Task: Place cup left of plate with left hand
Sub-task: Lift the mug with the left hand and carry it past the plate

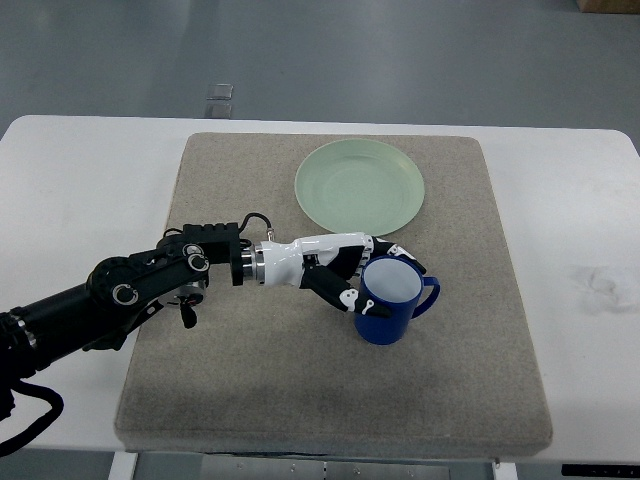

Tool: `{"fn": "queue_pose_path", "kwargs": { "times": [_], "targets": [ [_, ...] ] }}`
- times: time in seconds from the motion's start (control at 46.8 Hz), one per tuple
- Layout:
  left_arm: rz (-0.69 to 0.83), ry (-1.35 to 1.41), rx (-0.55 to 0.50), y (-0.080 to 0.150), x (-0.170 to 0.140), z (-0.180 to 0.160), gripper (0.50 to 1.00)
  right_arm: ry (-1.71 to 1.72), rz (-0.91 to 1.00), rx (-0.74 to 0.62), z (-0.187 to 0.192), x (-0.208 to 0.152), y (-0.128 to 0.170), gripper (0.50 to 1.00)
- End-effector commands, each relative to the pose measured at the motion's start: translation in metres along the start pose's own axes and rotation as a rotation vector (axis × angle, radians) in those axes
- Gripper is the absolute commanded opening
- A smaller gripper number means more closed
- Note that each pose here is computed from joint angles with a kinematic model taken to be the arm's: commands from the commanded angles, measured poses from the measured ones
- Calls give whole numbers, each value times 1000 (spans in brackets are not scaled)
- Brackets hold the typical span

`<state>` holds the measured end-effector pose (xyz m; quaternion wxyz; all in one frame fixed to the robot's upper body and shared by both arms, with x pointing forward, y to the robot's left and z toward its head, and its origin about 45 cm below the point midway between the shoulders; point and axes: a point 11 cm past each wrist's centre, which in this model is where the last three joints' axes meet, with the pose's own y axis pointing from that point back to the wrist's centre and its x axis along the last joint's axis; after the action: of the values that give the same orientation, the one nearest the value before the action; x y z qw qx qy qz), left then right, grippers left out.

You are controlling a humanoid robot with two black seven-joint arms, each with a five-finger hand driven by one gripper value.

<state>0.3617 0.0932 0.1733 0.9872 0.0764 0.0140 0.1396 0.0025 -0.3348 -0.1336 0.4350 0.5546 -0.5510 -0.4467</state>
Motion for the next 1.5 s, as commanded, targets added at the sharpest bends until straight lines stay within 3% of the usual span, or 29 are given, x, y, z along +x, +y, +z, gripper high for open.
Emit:
{"fn": "queue_pose_path", "kwargs": {
  "times": [0.0,0.278,0.47,0.812,1.154,1.474],
  "targets": [
    [4,1,-7,0,1,2,636,0,0,0,0,0,0,932],
    [112,-27,-82,2,23,26,636,0,1,0,0,0,0,932],
    [203,-43,-119,16,44,38,636,1,2,0,0,1,0,932],
    [432,-97,-110,69,89,45,641,0,1,0,0,0,0,932],
    [703,-43,-68,122,130,23,643,0,1,0,0,0,0,932],
    [819,-39,-54,138,140,12,645,0,1,0,0,0,0,932]
  ]
}}
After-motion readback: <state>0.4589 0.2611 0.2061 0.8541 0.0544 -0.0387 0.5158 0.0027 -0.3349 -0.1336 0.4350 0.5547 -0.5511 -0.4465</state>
